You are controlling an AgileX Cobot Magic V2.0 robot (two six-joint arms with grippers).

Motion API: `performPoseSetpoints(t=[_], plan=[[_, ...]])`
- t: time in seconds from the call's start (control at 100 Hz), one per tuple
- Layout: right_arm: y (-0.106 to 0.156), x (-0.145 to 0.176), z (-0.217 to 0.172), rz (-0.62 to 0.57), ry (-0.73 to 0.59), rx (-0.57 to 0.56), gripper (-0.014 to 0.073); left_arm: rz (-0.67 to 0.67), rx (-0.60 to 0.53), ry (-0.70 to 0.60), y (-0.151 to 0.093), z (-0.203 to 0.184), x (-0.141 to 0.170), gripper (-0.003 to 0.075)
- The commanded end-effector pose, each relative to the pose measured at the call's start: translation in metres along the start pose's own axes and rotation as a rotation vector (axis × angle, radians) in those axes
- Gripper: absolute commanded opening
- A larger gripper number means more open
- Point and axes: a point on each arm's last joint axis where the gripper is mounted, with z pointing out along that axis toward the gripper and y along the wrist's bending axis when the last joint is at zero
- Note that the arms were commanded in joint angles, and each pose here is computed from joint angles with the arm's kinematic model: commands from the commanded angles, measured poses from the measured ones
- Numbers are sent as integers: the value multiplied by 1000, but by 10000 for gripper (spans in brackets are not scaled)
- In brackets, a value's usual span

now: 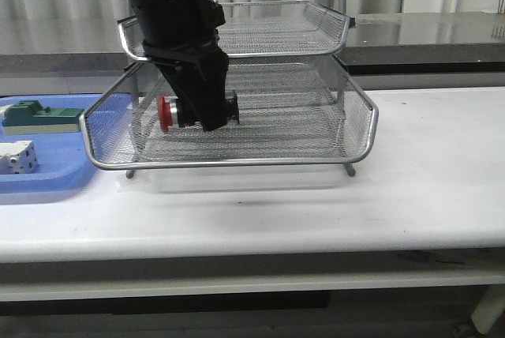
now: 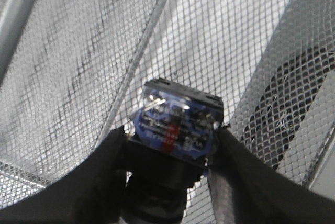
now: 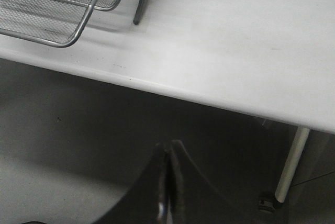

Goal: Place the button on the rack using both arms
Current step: 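Lower the button into the mesh tray and open the left gripper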

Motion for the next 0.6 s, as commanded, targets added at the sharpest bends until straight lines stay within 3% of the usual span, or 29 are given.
performPoseSetpoints(t=[0.0, 0.12, 0.22, 0.59], plan=[[-1, -11, -4, -3, -80, 12, -60, 0, -12, -60, -4, -23, -7, 246], [-1, -11, -4, -3, -80, 12, -60, 0, -13, -61, -4, -23, -7, 479], [-1, -11, -4, -3, -80, 12, -60, 0, -13, -61, -4, -23, -7, 584], [-1, -11, -4, -3, -80, 12, -60, -13, 34, -62, -6, -37, -12, 601]])
